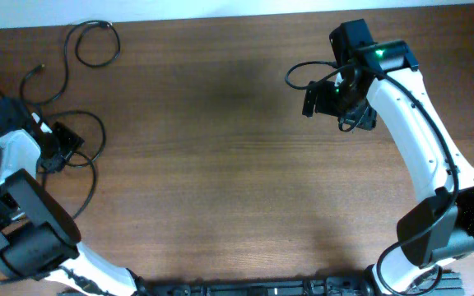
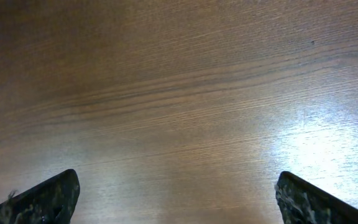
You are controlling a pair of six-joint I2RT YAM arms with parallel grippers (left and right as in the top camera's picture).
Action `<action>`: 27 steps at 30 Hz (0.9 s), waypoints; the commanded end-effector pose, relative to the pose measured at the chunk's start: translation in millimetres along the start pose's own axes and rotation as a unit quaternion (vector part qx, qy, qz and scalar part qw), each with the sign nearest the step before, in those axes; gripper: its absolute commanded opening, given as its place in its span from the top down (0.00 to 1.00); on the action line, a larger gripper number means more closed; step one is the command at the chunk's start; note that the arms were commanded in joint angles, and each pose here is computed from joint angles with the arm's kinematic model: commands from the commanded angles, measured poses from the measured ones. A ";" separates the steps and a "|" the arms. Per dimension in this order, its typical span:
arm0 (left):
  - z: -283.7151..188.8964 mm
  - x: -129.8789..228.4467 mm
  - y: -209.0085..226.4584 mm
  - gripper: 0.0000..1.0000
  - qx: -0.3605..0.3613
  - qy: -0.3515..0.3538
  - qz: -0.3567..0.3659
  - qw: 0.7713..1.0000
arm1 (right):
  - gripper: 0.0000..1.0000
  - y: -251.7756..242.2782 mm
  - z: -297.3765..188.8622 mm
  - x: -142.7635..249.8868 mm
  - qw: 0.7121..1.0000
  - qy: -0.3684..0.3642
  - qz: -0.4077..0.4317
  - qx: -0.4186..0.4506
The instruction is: Untangle cables
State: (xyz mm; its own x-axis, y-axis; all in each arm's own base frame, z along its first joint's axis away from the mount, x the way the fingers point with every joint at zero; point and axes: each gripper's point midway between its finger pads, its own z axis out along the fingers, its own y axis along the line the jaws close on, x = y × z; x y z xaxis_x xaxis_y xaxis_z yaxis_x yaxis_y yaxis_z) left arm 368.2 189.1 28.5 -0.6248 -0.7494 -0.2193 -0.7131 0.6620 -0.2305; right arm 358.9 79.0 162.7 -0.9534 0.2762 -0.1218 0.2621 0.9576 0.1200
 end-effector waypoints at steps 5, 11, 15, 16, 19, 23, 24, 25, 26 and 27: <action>28.4 3.1 8.0 0.58 -0.014 0.017 -0.009 1.000 | 0.02 -2.0 0.0 -1.6 1.000 -0.002 0.003 0.004; 23.8 2.2 8.1 1.00 -0.016 0.016 -0.010 1.000 | 0.02 -2.0 0.0 -1.6 1.000 -0.002 0.003 0.004; -35.4 -2.9 1.9 1.00 -0.017 -0.019 -0.015 1.000 | 0.02 -2.0 0.0 -1.6 1.000 -0.002 0.003 0.004; -50.5 0.7 16.6 1.00 -0.058 -0.027 -0.058 0.996 | 0.02 -2.0 0.0 -1.6 1.000 -0.002 0.003 0.004; -77.9 2.6 42.3 1.00 -0.097 -0.045 -0.114 0.988 | 0.02 -2.0 0.0 -1.6 1.000 -0.002 0.003 0.004; -80.8 17.8 86.9 1.00 -0.126 -0.010 -0.184 0.975 | 0.02 -2.0 0.0 -1.6 1.000 -0.002 0.003 0.004; -83.5 17.0 100.4 1.00 -0.130 -0.011 -0.212 0.969 | 0.02 -2.0 0.0 -1.6 1.000 -0.002 0.003 0.004; -84.8 16.4 107.4 1.00 -0.132 -0.013 -0.221 0.966 | 0.02 -2.0 0.0 -1.6 1.000 -0.002 0.003 0.004; -86.0 15.2 113.5 1.00 -0.133 -0.015 -0.229 0.964 | 0.02 -2.0 0.0 -1.6 1.000 -0.002 0.003 0.004; -86.8 13.2 117.5 1.00 -0.133 -0.019 -0.234 0.963 | 0.02 -2.0 0.0 -1.6 1.000 -0.002 0.003 0.004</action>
State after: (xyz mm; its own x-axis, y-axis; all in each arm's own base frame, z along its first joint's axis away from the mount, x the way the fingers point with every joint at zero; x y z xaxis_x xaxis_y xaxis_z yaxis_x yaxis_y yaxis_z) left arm 256.7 247.9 79.5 -0.2522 -0.9520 -0.1736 -0.9614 0.2668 -0.0669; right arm 359.0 79.0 162.7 -0.9532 0.2766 -0.1221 0.2624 0.9574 0.1203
